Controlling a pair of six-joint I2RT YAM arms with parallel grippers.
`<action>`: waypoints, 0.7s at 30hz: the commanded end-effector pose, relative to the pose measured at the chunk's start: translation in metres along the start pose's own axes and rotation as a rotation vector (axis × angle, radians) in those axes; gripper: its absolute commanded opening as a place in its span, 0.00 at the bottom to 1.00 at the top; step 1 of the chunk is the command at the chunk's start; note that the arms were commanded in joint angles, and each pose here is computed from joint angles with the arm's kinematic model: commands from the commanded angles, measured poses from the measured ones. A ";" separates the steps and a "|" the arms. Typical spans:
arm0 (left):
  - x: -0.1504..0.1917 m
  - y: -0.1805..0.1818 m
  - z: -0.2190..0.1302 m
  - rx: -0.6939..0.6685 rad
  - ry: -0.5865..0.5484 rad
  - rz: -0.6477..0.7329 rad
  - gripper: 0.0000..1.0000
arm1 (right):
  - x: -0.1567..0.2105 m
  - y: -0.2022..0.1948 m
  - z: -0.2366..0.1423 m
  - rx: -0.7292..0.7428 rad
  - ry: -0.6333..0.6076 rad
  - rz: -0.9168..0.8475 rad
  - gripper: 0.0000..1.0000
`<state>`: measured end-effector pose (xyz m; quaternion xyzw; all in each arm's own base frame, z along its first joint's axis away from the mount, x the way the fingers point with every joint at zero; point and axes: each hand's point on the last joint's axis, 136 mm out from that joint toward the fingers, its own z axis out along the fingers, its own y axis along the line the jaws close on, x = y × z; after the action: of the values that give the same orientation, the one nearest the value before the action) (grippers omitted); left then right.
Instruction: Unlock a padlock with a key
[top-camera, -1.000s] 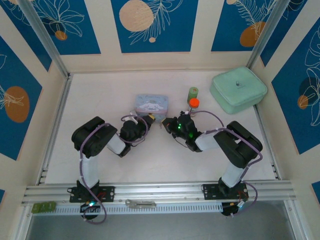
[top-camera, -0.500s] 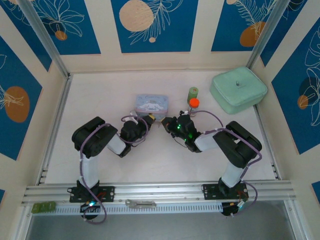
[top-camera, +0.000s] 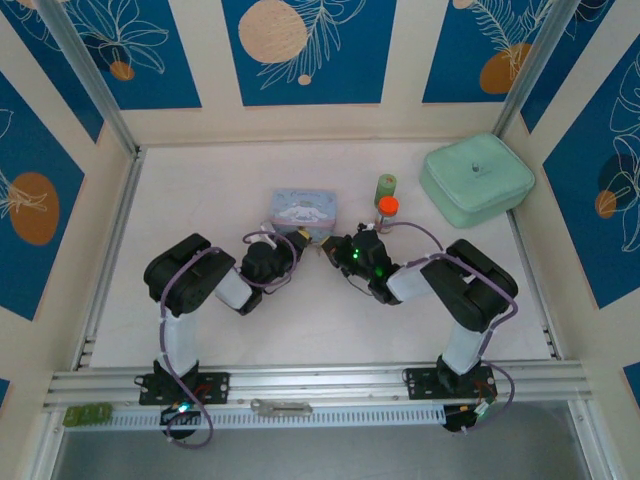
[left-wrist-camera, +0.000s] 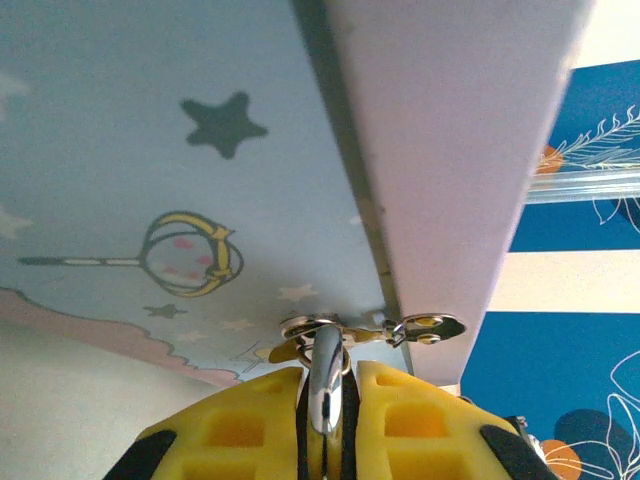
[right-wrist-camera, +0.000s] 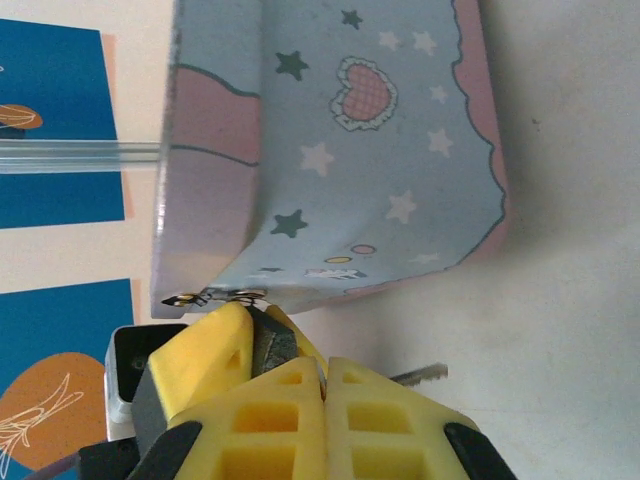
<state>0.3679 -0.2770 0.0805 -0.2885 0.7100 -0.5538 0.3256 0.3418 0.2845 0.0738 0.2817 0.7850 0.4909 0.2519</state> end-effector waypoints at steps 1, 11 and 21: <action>0.000 -0.031 0.003 0.104 -0.020 -0.010 0.00 | 0.000 0.015 0.006 -0.055 -0.010 -0.028 0.00; 0.001 -0.024 0.002 0.086 -0.025 -0.014 0.00 | -0.001 0.028 -0.006 -0.100 -0.027 -0.066 0.00; 0.001 -0.022 0.002 0.082 -0.033 -0.012 0.00 | -0.001 0.024 -0.011 -0.071 -0.039 -0.079 0.00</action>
<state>0.3682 -0.2781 0.0858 -0.2945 0.6998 -0.5604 0.3310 0.3364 0.2853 0.0841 0.2585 0.7839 0.4948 0.2718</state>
